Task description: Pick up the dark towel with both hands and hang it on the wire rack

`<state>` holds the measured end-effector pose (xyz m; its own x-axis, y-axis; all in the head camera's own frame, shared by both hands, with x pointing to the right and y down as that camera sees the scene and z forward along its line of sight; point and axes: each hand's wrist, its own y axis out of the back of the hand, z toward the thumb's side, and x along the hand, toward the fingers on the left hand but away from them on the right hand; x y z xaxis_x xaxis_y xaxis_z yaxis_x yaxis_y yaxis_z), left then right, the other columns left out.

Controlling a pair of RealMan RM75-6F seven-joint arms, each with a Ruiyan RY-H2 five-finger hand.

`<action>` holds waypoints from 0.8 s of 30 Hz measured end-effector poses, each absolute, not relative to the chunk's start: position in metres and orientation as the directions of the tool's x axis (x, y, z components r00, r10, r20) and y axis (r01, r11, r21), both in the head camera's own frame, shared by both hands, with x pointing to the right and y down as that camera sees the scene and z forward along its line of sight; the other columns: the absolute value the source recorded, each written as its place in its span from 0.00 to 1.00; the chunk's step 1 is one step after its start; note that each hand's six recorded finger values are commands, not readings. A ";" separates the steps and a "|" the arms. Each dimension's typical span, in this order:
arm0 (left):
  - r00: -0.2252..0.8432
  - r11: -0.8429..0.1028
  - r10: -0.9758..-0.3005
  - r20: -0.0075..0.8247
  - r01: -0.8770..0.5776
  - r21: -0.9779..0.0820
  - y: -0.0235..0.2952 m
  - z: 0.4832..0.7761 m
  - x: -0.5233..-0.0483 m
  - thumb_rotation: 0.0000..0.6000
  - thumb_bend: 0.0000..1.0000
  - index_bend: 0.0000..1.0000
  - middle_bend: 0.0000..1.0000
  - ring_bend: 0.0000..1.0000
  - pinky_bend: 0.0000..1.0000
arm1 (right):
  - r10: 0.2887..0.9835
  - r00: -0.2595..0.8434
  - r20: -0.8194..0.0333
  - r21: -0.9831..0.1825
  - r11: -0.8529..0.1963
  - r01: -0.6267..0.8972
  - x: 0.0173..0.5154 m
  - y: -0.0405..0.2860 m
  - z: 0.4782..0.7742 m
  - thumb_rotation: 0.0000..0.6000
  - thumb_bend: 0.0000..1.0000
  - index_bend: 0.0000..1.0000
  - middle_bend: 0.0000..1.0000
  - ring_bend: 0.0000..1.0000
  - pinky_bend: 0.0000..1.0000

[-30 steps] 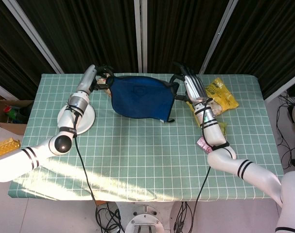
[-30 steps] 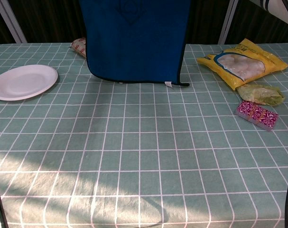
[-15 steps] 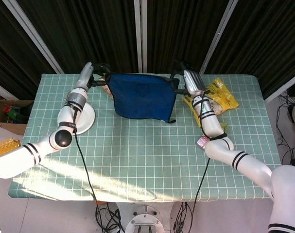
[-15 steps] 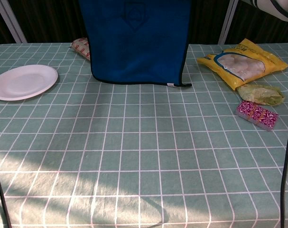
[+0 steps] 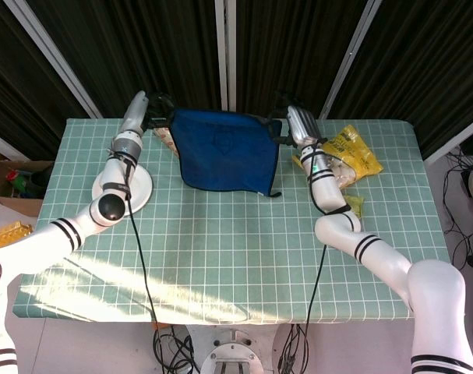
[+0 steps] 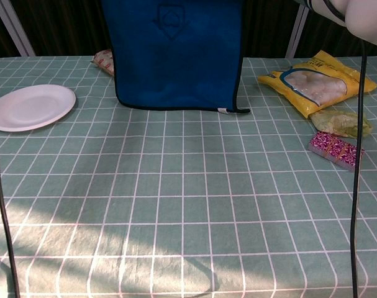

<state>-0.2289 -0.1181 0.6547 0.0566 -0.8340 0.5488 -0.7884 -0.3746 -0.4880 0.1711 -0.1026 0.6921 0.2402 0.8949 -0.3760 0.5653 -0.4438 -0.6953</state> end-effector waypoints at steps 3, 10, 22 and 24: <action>0.046 -0.374 -0.829 0.557 -0.786 -0.492 -0.122 0.659 -0.227 1.00 0.61 0.86 0.30 0.22 0.32 | 0.899 0.226 -0.376 -0.699 -0.435 0.567 0.171 -0.106 0.695 1.00 0.50 1.00 0.12 0.00 0.00; 0.040 -0.384 -0.804 0.593 -0.796 -0.467 -0.128 0.671 -0.227 1.00 0.40 0.37 0.14 0.13 0.20 | 0.895 0.194 -0.401 -0.715 -0.438 0.545 0.173 -0.111 0.707 1.00 0.28 0.60 0.05 0.00 0.00; 0.140 -0.420 -0.748 0.649 -0.857 -0.300 -0.134 0.681 -0.209 0.58 0.00 0.00 0.00 0.05 0.10 | 0.855 0.136 -0.500 -0.683 -0.486 0.545 0.163 -0.120 0.723 1.00 0.00 0.00 0.00 0.00 0.00; 0.077 -0.344 -0.790 0.609 -0.877 -0.335 -0.144 0.673 -0.222 0.56 0.00 0.00 0.00 0.05 0.10 | 0.878 0.121 -0.463 -0.693 -0.444 0.568 0.164 -0.127 0.713 1.00 0.00 0.00 0.00 0.00 0.00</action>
<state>-0.2223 -0.1439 0.6734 0.0775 -0.7897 0.6086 -0.8772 -0.3441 -0.3349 0.1638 -0.1271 0.7131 0.1212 0.8779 -0.4633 0.5682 -0.4441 -0.6928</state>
